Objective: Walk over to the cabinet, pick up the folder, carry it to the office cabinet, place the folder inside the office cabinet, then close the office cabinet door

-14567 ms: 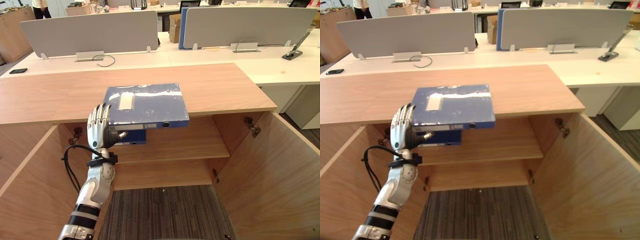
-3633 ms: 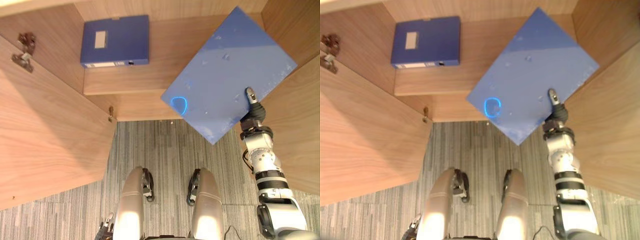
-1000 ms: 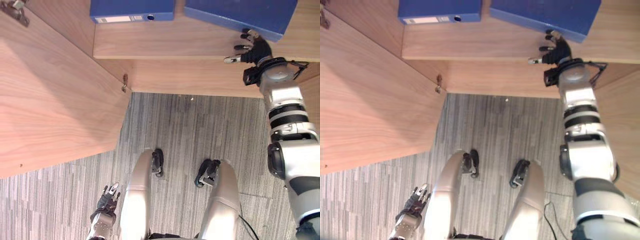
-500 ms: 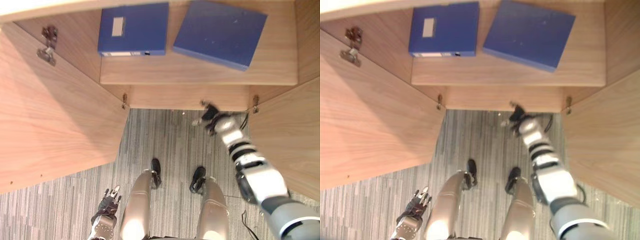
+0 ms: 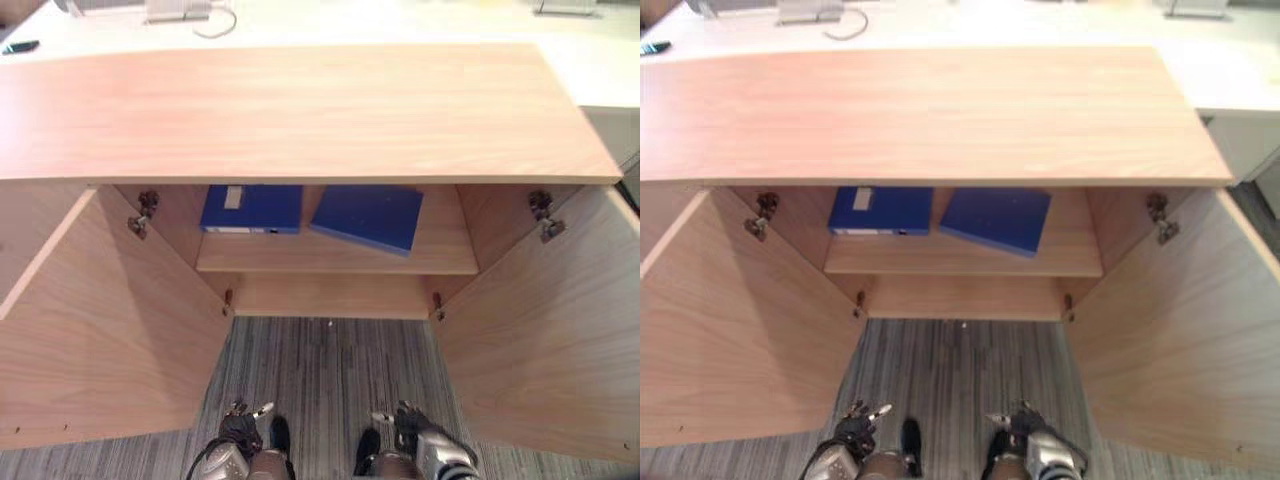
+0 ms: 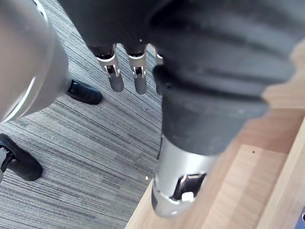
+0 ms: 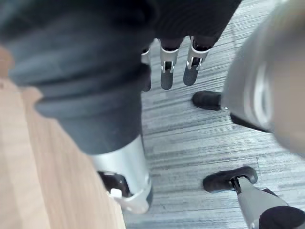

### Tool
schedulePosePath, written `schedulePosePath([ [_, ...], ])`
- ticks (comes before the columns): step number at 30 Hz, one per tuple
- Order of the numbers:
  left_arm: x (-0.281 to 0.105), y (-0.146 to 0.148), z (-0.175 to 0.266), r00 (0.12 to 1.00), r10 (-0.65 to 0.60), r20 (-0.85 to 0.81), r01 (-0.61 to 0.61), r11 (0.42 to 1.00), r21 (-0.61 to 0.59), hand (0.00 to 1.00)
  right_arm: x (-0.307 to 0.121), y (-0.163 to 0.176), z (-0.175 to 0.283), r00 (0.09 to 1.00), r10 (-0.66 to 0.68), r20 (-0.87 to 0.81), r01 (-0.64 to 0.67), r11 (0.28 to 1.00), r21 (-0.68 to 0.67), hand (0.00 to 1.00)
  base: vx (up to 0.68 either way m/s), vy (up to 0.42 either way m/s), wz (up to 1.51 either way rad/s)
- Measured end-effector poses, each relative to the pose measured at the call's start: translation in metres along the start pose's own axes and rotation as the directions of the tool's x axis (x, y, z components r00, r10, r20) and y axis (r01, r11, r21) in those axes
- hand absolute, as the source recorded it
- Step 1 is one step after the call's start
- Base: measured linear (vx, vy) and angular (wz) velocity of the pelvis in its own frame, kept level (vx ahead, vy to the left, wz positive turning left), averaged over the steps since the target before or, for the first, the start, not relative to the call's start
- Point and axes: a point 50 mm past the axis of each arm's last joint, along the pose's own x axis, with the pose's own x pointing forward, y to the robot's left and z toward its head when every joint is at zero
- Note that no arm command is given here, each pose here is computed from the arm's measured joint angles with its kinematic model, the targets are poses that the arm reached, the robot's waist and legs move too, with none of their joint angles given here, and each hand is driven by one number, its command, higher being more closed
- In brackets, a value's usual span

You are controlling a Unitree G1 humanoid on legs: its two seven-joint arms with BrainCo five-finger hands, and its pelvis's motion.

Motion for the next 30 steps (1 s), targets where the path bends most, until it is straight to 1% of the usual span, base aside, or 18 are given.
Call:
schedulePosePath([
  [1,0.000,-0.001,-0.001,1.000,0.001,0.000,-0.001,1.000,0.007,0.00,0.000,-0.003,-0.001,1.000,-0.012,0.006,0.011,1.000,0.028,0.00,-0.05,-0.037,-0.17],
  [3,0.000,0.005,0.002,1.000,0.022,0.010,-0.023,0.999,0.049,0.00,-0.001,-0.009,-0.006,0.999,-0.040,-0.001,0.040,0.990,0.136,0.00,-0.12,-0.056,-0.17],
  [6,-0.001,0.011,0.003,0.999,0.039,0.024,-0.040,0.997,0.067,0.00,-0.003,-0.016,-0.011,0.998,-0.066,-0.001,0.064,0.973,0.223,0.00,-0.12,0.015,-0.22],
  [8,-0.002,0.013,0.002,0.998,0.051,0.024,-0.052,0.997,0.063,0.00,-0.003,-0.017,-0.012,0.998,-0.068,0.001,0.066,0.969,0.238,0.00,-0.01,0.140,-0.44],
  [11,-0.002,0.022,0.001,0.996,0.093,0.012,-0.094,0.995,0.027,0.00,-0.004,-0.014,-0.007,0.998,-0.063,0.026,0.055,0.973,0.225,0.00,0.05,0.171,-0.34],
  [14,-0.004,0.032,-0.004,0.991,0.135,-0.008,-0.135,0.991,0.016,0.00,-0.004,-0.012,-0.012,0.999,-0.053,0.011,0.050,0.984,0.169,0.00,0.13,0.094,-0.05],
  [17,-0.006,0.035,-0.014,0.988,0.148,-0.049,-0.148,0.989,0.001,0.00,-0.003,-0.013,-0.015,0.999,-0.049,-0.007,0.049,0.991,0.128,0.00,0.13,0.050,0.09],
  [22,-0.008,0.037,-0.020,0.984,0.166,-0.064,-0.170,0.984,-0.052,0.00,-0.003,-0.014,-0.014,0.999,-0.048,-0.013,0.049,0.992,0.113,0.00,0.08,0.093,-0.31],
  [25,-0.009,0.036,-0.022,0.985,0.158,-0.071,-0.161,0.986,-0.034,0.00,-0.003,-0.019,-0.014,0.998,-0.057,-0.019,0.058,0.996,0.062,0.00,0.02,0.179,-0.32],
  [26,-0.009,0.037,-0.023,0.985,0.158,-0.076,-0.160,0.987,-0.023,0.00,-0.002,-0.019,-0.007,0.998,-0.055,0.009,0.055,0.997,0.058,0.00,0.07,0.181,-0.22],
  [28,-0.009,0.039,-0.024,0.984,0.159,-0.083,-0.160,0.987,-0.003,0.00,-0.002,-0.019,-0.001,0.998,-0.053,0.025,0.051,0.997,0.052,0.00,0.10,0.095,-0.04],
  [30,-0.010,0.042,-0.025,0.983,0.166,-0.084,-0.166,0.986,0.008,0.00,-0.002,-0.011,0.002,0.999,-0.028,0.043,0.028,1.000,0.008,0.00,0.16,-0.013,0.04],
])
